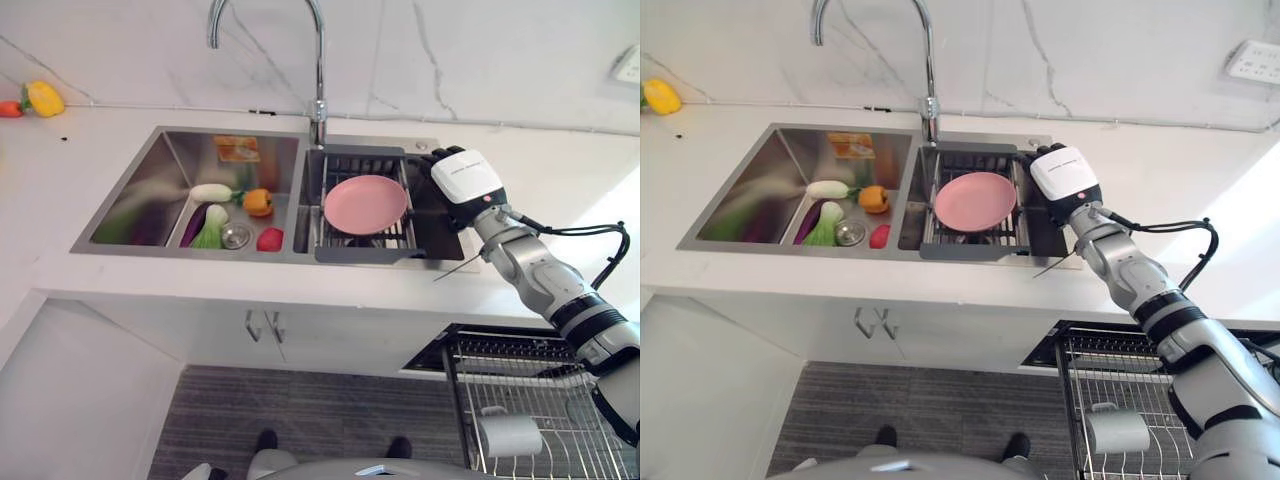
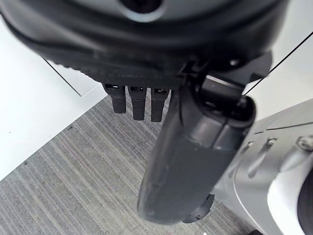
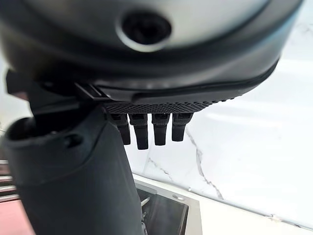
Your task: Place the dishes in the dishwasher.
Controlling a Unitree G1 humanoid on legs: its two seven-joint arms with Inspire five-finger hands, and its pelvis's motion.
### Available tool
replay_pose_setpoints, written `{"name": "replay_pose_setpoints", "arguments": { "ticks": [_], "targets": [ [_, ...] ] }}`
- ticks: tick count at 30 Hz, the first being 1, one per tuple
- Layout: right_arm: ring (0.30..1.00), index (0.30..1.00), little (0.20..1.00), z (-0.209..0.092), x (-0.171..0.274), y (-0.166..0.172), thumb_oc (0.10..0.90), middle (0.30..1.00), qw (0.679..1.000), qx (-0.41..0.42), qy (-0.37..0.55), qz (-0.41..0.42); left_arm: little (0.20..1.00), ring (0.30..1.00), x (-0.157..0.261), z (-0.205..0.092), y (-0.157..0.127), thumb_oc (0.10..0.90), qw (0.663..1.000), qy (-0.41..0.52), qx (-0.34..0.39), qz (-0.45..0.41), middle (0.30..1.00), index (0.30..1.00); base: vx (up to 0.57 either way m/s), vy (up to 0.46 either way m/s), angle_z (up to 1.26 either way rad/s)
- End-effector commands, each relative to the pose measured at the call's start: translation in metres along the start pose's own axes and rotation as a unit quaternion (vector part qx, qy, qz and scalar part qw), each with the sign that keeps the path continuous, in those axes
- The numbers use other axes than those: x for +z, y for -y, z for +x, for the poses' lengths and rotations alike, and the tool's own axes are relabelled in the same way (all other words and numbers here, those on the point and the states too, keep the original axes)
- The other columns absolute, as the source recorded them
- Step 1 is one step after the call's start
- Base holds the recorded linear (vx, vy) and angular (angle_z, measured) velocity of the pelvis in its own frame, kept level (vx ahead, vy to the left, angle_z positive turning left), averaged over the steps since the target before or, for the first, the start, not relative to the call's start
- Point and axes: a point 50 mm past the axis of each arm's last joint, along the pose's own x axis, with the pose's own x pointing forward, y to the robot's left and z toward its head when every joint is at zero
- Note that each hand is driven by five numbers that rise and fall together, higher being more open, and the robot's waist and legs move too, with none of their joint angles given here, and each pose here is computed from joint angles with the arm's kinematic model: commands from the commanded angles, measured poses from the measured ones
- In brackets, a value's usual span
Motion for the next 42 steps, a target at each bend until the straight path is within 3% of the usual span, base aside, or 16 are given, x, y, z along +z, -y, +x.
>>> {"name": "replay_pose_setpoints", "arguments": {
  "ticks": [1, 2, 3, 4, 5, 13, 21, 22, 23, 28, 29, 30, 32, 37, 41, 42],
  "targets": [
    [0.900, 0.900, 0.900, 0.021, -0.019, 0.063, 0.800, 0.900, 0.986, -0.153, -0.043, 0.047, 0.900, 0.900, -0.008, 0.004, -0.017, 0.800, 0.998, -0.005, 0.015, 0.055, 0.900, 0.900, 0.00, 0.007, -0.09],
    [0.869, 0.869, 0.869, 0.018, -0.020, 0.063, 0.780, 0.869, 0.981, -0.169, -0.057, 0.080, 0.900, 0.900, -0.007, 0.004, -0.018, 0.800, 0.998, -0.004, 0.019, 0.053, 0.900, 0.900, 0.00, 0.012, -0.07],
    [0.545, 0.545, 0.545, 0.012, -0.022, 0.064, 0.563, 0.545, 0.966, -0.201, -0.083, 0.141, 0.900, 0.900, -0.007, 0.004, -0.019, 0.800, 0.999, -0.006, 0.023, 0.049, 0.900, 0.900, 0.01, 0.010, -0.06],
    [0.345, 0.345, 0.345, 0.008, -0.023, 0.061, 0.430, 0.345, 0.955, -0.215, -0.101, 0.177, 0.900, 0.900, -0.006, 0.004, -0.019, 0.800, 0.999, -0.006, 0.023, 0.045, 0.900, 0.900, 0.00, 0.000, 0.00],
    [0.300, 0.300, 0.300, 0.003, -0.025, 0.059, 0.400, 0.300, 0.946, -0.226, -0.115, 0.202, 0.900, 0.900, -0.007, 0.005, -0.020, 0.800, 0.999, -0.007, 0.026, 0.044, 0.900, 0.900, 0.00, 0.000, 0.00],
    [0.300, 0.300, 0.300, -0.013, -0.035, 0.061, 0.400, 0.300, 0.929, -0.255, -0.142, 0.226, 0.900, 0.900, -0.015, 0.002, -0.016, 0.800, 0.999, -0.022, 0.019, 0.040, 0.900, 0.900, 0.00, 0.001, -0.05],
    [0.300, 0.300, 0.300, -0.029, -0.040, 0.071, 0.400, 0.300, 0.848, -0.373, -0.193, 0.324, 0.900, 0.900, -0.010, 0.003, -0.016, 0.800, 0.999, -0.018, 0.028, 0.037, 0.900, 0.900, 0.00, 0.000, 0.00],
    [0.300, 0.300, 0.300, -0.036, -0.037, 0.074, 0.400, 0.300, 0.789, -0.422, -0.205, 0.396, 0.900, 0.900, -0.007, 0.003, -0.017, 0.800, 0.999, -0.017, 0.035, 0.031, 0.900, 0.900, 0.00, 0.000, 0.00],
    [0.300, 0.300, 0.300, -0.036, -0.037, 0.073, 0.400, 0.300, 0.788, -0.422, -0.206, 0.397, 0.900, 0.900, -0.008, 0.003, -0.018, 0.800, 0.999, -0.018, 0.036, 0.032, 0.900, 0.900, 0.00, 0.000, 0.00],
    [0.300, 0.300, 0.300, -0.043, -0.027, 0.081, 0.400, 0.300, 0.681, -0.478, -0.182, 0.524, 0.900, 0.900, -0.007, 0.003, -0.018, 0.800, 0.999, -0.019, 0.042, 0.020, 0.900, 0.900, 0.00, 0.000, 0.00],
    [0.300, 0.300, 0.300, -0.044, -0.024, 0.081, 0.400, 0.300, 0.654, -0.483, -0.174, 0.555, 0.900, 0.900, -0.007, 0.003, -0.018, 0.800, 0.999, -0.020, 0.041, 0.018, 0.900, 0.900, 0.00, 0.000, 0.00],
    [0.300, 0.300, 0.300, -0.045, -0.020, 0.077, 0.400, 0.300, 0.604, -0.477, -0.164, 0.617, 0.900, 0.900, -0.009, 0.002, -0.017, 0.800, 0.999, -0.024, 0.040, 0.012, 0.900, 0.900, 0.00, 0.000, 0.00],
    [0.300, 0.300, 0.300, -0.044, -0.018, 0.075, 0.400, 0.300, 0.581, -0.472, -0.156, 0.645, 0.900, 0.900, -0.010, 0.002, -0.017, 0.800, 0.999, -0.026, 0.038, 0.008, 0.900, 0.900, 0.00, 0.000, 0.00],
    [0.300, 0.300, 0.300, -0.039, -0.005, 0.060, 0.400, 0.300, 0.425, -0.425, -0.112, 0.792, 0.900, 0.900, -0.015, 0.002, -0.016, 0.800, 0.999, -0.041, 0.027, -0.004, 0.900, 0.900, 0.00, 0.000, 0.00],
    [0.300, 0.300, 0.300, -0.038, -0.005, 0.058, 0.400, 0.300, 0.416, -0.416, -0.108, 0.801, 0.900, 0.900, -0.015, 0.002, -0.016, 0.800, 0.999, -0.045, 0.024, -0.009, 0.900, 0.900, 0.00, 0.000, 0.00],
    [0.394, 0.394, 0.394, -0.038, -0.005, 0.057, 0.463, 0.394, 0.414, -0.412, -0.109, 0.804, 0.900, 0.900, -0.016, 0.002, -0.016, 0.800, 0.999, -0.046, 0.023, -0.010, 0.900, 0.900, 0.00, 0.000, 0.00]
  ]
}}
